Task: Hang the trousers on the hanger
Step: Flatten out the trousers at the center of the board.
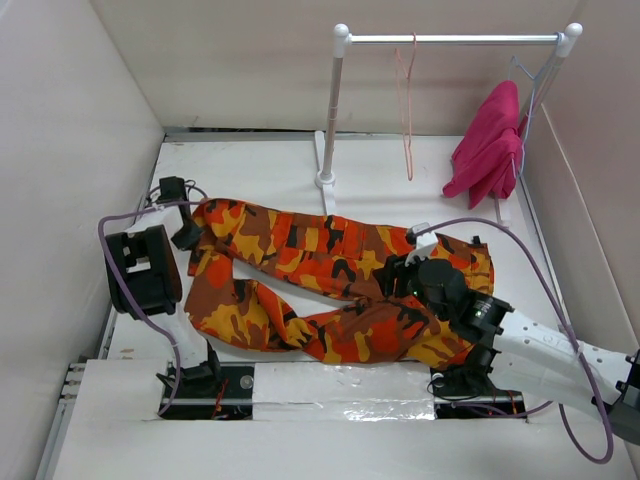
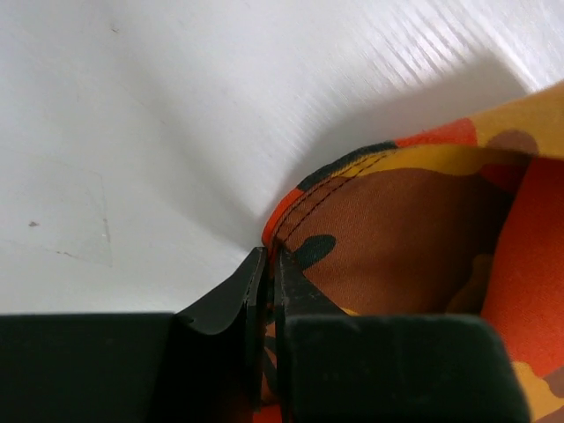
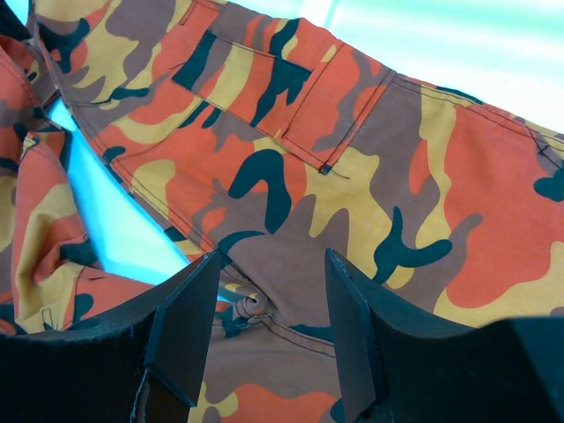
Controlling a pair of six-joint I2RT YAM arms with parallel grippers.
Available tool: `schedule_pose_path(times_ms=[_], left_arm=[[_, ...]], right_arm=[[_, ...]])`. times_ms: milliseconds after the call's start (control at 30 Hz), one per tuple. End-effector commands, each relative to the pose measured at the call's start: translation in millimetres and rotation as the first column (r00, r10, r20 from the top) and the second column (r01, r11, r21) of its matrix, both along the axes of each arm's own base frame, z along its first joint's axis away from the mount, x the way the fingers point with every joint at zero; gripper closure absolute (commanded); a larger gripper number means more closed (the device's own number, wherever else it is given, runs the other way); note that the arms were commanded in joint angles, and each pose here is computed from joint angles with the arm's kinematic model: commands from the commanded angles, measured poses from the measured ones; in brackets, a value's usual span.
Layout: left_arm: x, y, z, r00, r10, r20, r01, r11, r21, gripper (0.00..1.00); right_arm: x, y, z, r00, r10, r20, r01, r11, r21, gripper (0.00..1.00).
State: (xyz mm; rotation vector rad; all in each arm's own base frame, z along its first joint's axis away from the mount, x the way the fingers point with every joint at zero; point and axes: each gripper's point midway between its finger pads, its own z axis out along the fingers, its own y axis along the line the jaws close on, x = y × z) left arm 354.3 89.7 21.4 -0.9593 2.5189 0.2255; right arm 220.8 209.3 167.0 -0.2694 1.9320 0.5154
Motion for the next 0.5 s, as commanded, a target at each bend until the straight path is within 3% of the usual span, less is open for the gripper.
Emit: schedule_pose_path(times_ms=[0, 267, 400, 467], left_arm=[[12, 20, 30, 0.996, 0.058, 0.073, -0.059, 0.998, 0.011, 1.00], [60, 71, 127, 0.959, 0.131, 0.253, -0.189, 0.956, 0.223, 1.00], [76, 85, 149, 0.956, 0.117, 0.271, -0.196, 0.938, 0.287, 1.00], [83, 95, 174, 0.946, 0.124, 0.299, -0.233, 0.901, 0.365, 1.00]], right_arm=[[4, 6, 13, 0.999, 0.016, 0.045, -0.018, 0.999, 0.044, 0.43], [11, -4, 8, 0.999, -0.039, 0.030, 0.037, 0.998, 0.041, 0.43], [17, -13, 3, 0.997, -0.078, 0.026, 0.077, 0.996, 0.039, 0.43], [21, -21, -1, 0.992, -0.128, 0.013, 0.128, 0.991, 0.035, 0.42]])
